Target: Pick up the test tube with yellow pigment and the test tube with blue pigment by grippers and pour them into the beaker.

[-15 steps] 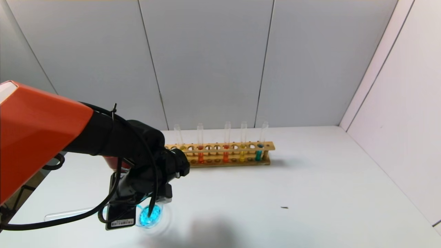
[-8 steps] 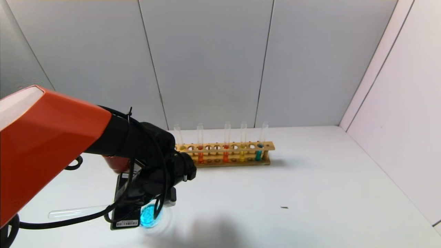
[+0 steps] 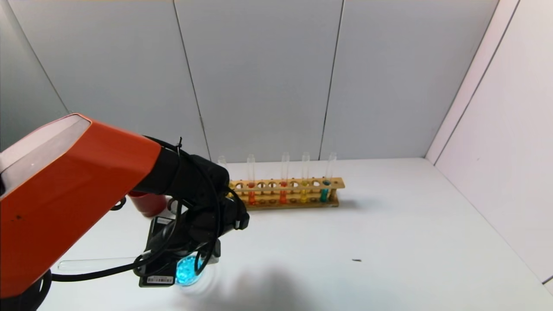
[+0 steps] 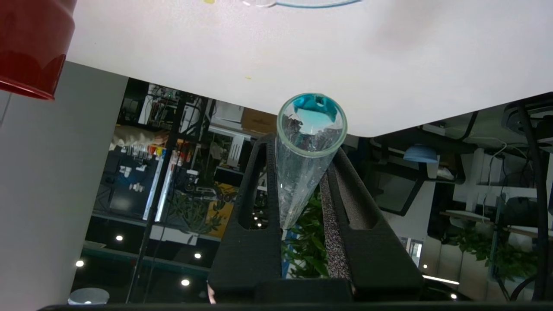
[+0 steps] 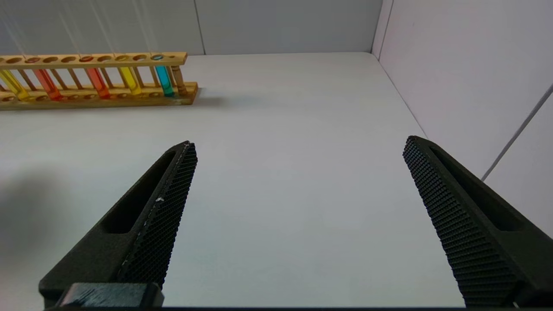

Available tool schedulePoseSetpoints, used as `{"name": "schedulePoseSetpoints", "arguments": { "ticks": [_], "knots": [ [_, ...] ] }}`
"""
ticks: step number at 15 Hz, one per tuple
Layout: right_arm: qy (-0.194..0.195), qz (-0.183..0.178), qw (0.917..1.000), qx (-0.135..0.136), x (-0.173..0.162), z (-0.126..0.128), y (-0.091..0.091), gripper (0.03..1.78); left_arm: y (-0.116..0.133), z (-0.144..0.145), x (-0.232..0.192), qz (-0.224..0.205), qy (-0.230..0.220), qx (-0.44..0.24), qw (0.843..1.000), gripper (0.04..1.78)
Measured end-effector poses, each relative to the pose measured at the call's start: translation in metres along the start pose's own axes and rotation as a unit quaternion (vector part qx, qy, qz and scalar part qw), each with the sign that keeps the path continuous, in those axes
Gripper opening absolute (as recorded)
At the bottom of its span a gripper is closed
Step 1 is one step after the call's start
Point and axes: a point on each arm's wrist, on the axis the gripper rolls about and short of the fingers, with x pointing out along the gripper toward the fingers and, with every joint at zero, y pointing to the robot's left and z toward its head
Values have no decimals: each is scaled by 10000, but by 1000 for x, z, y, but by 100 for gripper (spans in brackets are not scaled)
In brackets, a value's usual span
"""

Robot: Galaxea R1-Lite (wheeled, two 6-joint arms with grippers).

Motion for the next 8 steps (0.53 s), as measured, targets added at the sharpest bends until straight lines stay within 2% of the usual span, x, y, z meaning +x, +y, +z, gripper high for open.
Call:
{"name": "schedulePoseSetpoints", "arguments": {
  "ticks": [8],
  "knots": [
    [-2,-2,10000,0,0,0,0,174,-1,6,0,-10,51,84,10000,33]
  ]
}}
